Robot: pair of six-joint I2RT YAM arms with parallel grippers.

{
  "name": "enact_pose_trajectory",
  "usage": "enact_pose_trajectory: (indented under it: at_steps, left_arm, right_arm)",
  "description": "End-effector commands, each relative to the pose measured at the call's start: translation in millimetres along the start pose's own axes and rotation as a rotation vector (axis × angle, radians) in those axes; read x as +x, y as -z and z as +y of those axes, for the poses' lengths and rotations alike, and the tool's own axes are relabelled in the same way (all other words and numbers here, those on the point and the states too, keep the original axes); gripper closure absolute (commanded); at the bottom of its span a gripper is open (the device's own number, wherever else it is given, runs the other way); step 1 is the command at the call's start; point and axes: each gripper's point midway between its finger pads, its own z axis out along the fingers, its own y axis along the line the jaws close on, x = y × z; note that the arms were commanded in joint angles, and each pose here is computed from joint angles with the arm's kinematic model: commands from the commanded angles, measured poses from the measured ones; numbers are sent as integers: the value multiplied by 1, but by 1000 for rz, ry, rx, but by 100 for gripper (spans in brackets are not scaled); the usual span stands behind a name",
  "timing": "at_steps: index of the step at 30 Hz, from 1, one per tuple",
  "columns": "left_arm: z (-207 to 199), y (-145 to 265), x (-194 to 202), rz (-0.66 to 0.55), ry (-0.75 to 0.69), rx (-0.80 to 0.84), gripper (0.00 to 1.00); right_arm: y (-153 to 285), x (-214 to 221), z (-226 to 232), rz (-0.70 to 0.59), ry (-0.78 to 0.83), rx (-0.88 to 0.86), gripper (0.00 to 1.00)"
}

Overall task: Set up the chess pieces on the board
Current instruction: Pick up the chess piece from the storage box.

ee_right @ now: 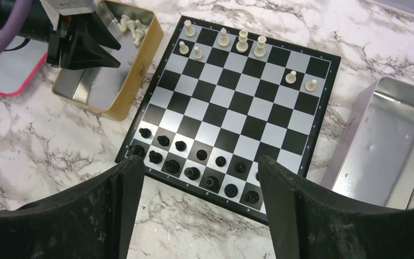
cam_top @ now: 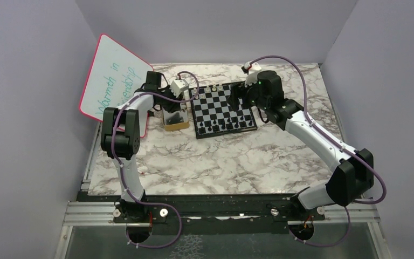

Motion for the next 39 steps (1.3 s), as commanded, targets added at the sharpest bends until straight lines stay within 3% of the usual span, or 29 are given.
enact_pose_trajectory:
  at_steps: [1, 7, 28, 39]
  left_arm:
    - [6, -2, -8, -69, -96, 63, 63]
    - [11, -8, 6, -29, -142, 90, 61]
    - [11, -33, 11, -55, -241, 153, 55]
    - [-2, -42, 22, -34, -278, 196, 58]
  right_arm:
    - [14, -17, 2, -58, 7, 3, 18]
    - [21, -21, 1, -69, 12, 13, 18]
    - [26, -21, -3, -79, 26, 31, 18]
    - [25, -17, -4, -72, 30, 37, 18]
